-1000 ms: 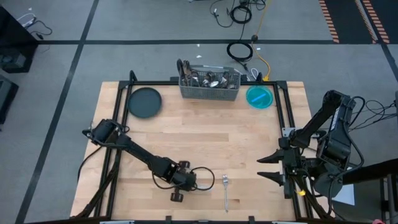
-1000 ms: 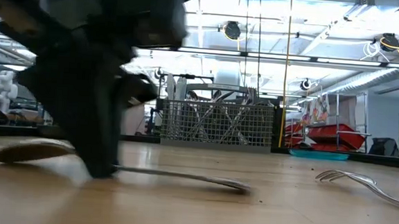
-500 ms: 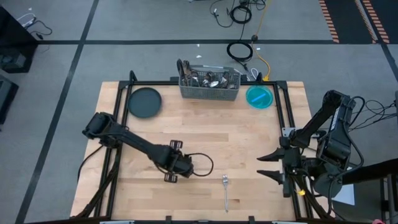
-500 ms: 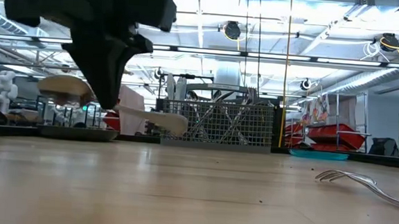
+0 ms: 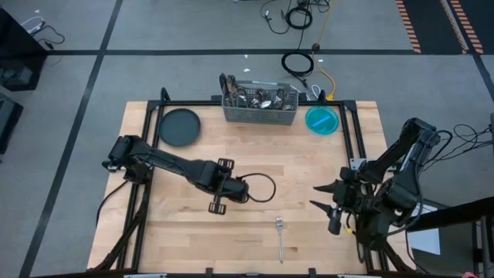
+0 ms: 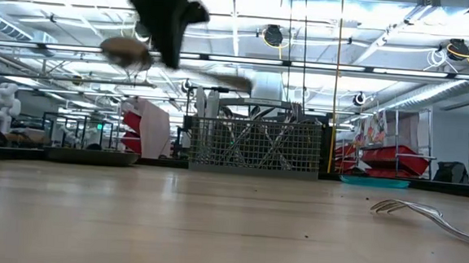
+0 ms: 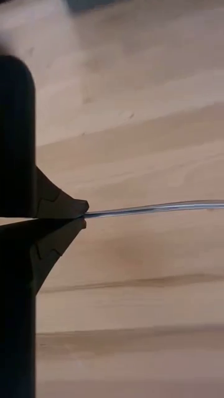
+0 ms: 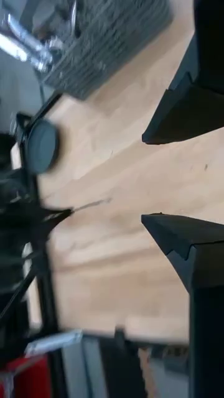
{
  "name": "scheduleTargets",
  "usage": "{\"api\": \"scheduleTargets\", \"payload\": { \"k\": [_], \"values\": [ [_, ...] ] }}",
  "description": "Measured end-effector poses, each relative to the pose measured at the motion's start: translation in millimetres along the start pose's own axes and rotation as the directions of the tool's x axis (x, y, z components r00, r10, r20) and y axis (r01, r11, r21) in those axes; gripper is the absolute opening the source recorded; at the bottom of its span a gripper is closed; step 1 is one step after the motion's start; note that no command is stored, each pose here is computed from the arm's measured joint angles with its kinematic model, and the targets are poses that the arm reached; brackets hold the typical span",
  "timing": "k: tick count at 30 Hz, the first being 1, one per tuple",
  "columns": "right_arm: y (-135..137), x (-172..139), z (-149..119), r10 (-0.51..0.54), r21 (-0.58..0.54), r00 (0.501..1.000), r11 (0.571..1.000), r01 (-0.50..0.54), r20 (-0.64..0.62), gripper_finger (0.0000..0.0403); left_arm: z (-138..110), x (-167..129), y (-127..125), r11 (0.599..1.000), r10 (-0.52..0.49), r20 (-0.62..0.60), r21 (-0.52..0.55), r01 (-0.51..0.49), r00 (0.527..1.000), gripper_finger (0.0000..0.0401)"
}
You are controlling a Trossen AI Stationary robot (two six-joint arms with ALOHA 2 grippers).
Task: Sort silverware
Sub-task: Put the spoon into the silverware organizer
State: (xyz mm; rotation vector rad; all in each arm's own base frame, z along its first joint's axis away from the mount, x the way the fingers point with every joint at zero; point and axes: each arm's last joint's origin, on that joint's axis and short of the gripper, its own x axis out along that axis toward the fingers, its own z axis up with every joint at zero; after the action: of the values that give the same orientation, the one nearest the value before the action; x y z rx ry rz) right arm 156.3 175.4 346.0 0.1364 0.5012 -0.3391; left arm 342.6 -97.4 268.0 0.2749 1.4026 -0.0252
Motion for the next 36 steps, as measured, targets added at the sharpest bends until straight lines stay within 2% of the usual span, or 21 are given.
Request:
{"api": "scheduleTargets", "payload": {
  "k": [6, 10, 14, 17, 19, 22, 23, 25, 26, 28, 33, 36],
  "values": [
    [1, 26, -6, -0.101, -0.060, 0.988, 0.994, 0.095, -0.118, 0.0180, 16, -46, 16, 1.000, -0.001, 0.147, 0.008, 0.000, 0.989, 0.0001],
    [2, 37, -5, -0.128, -0.105, 0.984, 0.988, 0.115, -0.128, 0.0180, 24, -71, 28, 0.999, 0.023, 0.256, -0.030, -0.016, 0.966, 0.0001],
    [1, 39, -3, -0.132, -0.104, 0.983, 0.987, 0.119, -0.124, 0.0180, 32, -92, 43, 0.986, 0.141, 0.362, -0.137, -0.097, 0.922, 0.0001],
    [2, 39, -3, -0.126, -0.095, 0.985, 0.989, 0.115, -0.121, 0.0180, 40, -110, 57, 0.948, 0.303, 0.465, -0.239, -0.211, 0.832, 0.0001],
    [2, 39, -2, -0.124, -0.080, 0.985, 0.990, 0.115, -0.121, 0.0180, 45, -124, 66, 0.907, 0.413, 0.532, -0.310, -0.283, 0.739, 0.0001],
    [2, 39, -2, -0.123, -0.048, 0.985, 0.992, 0.118, -0.121, 0.0180, 47, -146, 83, 0.844, 0.529, 0.605, -0.448, -0.295, 0.596, 0.0000],
    [2, 38, -3, -0.121, -0.037, 0.985, 0.992, 0.117, -0.120, 0.0180, 47, -154, 91, 0.817, 0.565, 0.616, -0.511, -0.266, 0.549, 0.0000],
    [3, 37, -3, -0.114, -0.022, 0.986, 0.993, 0.113, -0.119, 0.0180, 40, -165, 108, 0.763, 0.611, 0.615, -0.625, -0.163, 0.498, 0.0000],
    [4, 37, -3, -0.109, -0.018, 0.987, 0.994, 0.108, -0.117, 0.0180, 36, -171, 118, 0.729, 0.628, 0.618, -0.680, -0.080, 0.473, 0.0000],
    [5, 36, -3, -0.099, -0.011, 0.989, 0.995, 0.098, -0.114, 0.0180, 25, -178, 138, 0.678, 0.617, 0.635, -0.729, 0.097, 0.465, 0.0000],
    [5, 36, -3, -0.099, -0.008, 0.989, 0.995, 0.098, -0.109, 0.0180, 13, -177, 178, 0.587, 0.464, 0.747, -0.662, 0.466, 0.477, 0.0000],
    [5, 36, -3, -0.100, -0.007, 0.990, 0.995, 0.100, -0.103, 0.0180, 7, -176, 199, 0.508, 0.335, 0.829, -0.560, 0.654, 0.449, 0.0000]
  ]
}}
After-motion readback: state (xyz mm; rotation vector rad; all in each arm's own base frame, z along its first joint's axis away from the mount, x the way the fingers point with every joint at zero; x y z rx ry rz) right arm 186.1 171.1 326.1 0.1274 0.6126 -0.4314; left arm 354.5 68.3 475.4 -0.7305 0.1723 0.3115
